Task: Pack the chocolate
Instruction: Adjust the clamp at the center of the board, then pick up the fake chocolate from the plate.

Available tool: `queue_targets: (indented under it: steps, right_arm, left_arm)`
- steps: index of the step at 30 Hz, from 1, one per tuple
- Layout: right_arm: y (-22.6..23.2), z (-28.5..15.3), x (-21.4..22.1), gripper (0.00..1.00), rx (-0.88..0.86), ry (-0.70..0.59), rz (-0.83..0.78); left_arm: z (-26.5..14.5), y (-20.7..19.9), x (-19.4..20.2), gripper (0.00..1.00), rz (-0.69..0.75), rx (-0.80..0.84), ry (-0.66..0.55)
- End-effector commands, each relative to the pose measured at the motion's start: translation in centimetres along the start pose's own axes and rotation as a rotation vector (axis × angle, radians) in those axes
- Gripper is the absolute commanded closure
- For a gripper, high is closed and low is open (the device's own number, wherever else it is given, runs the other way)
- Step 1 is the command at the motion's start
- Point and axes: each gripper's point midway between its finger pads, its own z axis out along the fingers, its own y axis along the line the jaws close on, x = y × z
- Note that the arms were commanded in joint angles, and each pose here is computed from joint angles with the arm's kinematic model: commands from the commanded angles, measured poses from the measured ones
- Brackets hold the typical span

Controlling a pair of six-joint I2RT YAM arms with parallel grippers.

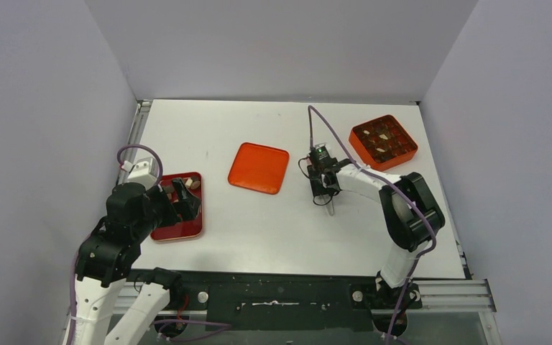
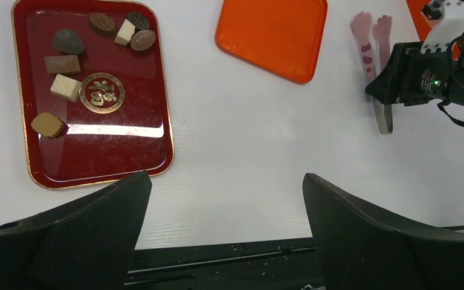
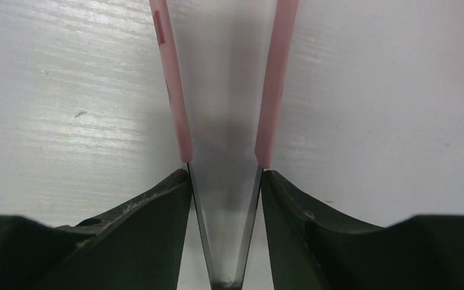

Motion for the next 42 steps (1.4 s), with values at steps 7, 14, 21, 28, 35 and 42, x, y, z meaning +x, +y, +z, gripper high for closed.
queue_targets:
  steps: [7,14,21,28,35,42]
  right_arm:
    - [-0.7,0.4,0.8,0.53,0.054,-0.049,0.018]
    - [-0.3,0.7,1.3,0.62,0.039,-0.042,0.007]
    - [0.7,-3.7,-2.0,0.68,0.014,-0.127,-0.022]
    - [2.2,-9.7,-3.0,0.67,-0.051,-0.179,-0.074]
    - [7.6,-16.4,-3.1,0.66,-0.245,-0.295,-0.154]
    - [14.7,-21.8,-2.7,0.65,-0.48,-0.409,-0.236]
  left_arm:
    - [-0.6,-0.9,-2.1,0.03,0.038,0.026,-0.06]
    - [-0.4,-1.0,-1.6,0.03,0.032,0.024,-0.018]
    - [0.4,-0.8,-0.6,0.03,0.052,0.029,0.017]
    - [0.9,-0.9,-1.1,0.07,0.017,0.019,0.002]
    - [2.9,-2.5,-1.3,0.14,-0.018,0.066,0.059]
    - [4.7,-8.0,-3.8,0.15,-0.124,0.3,0.063]
